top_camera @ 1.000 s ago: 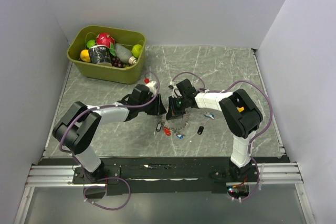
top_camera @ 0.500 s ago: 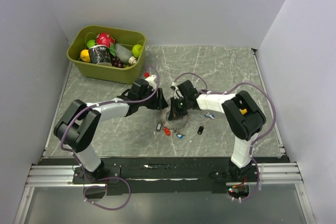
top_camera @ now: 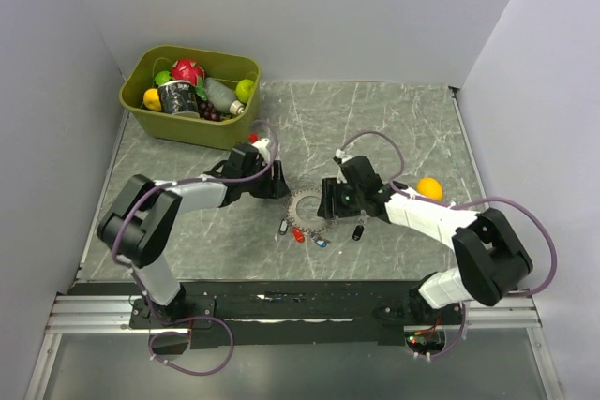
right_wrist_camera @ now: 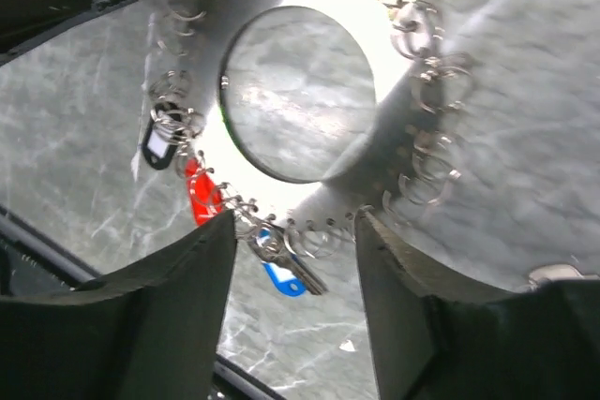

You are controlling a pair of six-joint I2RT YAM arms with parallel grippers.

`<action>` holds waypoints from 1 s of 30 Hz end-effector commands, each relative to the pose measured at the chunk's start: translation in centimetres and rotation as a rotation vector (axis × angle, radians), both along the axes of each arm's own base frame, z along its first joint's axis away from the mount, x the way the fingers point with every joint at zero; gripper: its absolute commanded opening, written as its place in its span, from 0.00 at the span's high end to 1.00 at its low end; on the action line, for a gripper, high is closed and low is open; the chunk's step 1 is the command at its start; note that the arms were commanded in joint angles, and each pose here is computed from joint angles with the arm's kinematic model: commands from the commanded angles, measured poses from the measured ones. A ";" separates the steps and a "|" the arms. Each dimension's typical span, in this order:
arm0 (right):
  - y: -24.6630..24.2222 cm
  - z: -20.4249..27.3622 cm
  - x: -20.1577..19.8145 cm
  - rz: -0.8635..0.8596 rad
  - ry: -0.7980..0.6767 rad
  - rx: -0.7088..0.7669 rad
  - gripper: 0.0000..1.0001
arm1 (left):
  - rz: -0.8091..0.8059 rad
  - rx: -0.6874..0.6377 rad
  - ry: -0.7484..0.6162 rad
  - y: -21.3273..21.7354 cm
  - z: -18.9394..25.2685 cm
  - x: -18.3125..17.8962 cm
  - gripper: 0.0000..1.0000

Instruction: Put the keys on the keyring

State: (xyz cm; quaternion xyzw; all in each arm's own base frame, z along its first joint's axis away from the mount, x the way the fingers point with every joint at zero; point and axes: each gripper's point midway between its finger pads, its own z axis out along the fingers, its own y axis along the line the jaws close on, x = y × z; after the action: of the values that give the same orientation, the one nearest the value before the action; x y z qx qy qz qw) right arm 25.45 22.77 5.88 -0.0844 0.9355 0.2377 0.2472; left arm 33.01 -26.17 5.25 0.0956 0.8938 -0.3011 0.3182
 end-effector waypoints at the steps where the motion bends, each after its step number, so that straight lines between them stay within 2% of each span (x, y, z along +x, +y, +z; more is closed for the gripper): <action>1: -2.2 -0.8 -0.4 -0.093 -0.010 -0.051 0.36 | -0.034 -0.008 0.032 -1.1 -1.0 0.6 0.40; 6: -2.8 -2.0 -1.2 -0.119 0.048 -0.037 0.36 | -0.078 -0.041 0.071 -2.0 -1.5 0.1 0.43; 11: -1.8 -3.2 -1.4 -0.111 0.106 0.013 0.41 | -0.094 -0.055 0.111 -2.2 -1.7 -0.4 0.43; 15: -0.3 -3.9 -1.2 -0.084 0.155 0.066 0.54 | -0.123 -0.088 0.165 -2.8 -2.4 -1.6 0.44; 19: 0.8 -4.7 -0.5 -0.087 0.172 0.111 0.60 | -0.140 -0.120 0.231 -3.2 -2.9 -2.5 0.44; 24: 1.3 -5.3 -0.3 -0.081 0.191 0.135 0.73 | -0.157 -0.176 0.274 -4.0 -2.6 -3.3 0.46; 28: 1.1 -5.6 -0.3 -0.083 0.195 0.138 0.74 | -0.161 -0.213 0.270 -4.5 -1.7 -3.1 0.53; 30: 1.1 -5.4 -0.3 -0.083 0.188 0.139 0.74 | -0.152 -0.212 0.252 -4.5 -1.2 -2.8 0.64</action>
State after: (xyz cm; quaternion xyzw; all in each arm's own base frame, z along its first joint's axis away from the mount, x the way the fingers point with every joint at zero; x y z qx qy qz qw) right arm 24.96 24.32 1.68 -0.0082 0.9339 0.3141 0.1704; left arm 32.06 -29.33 3.42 0.0842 0.8868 -0.3954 0.2240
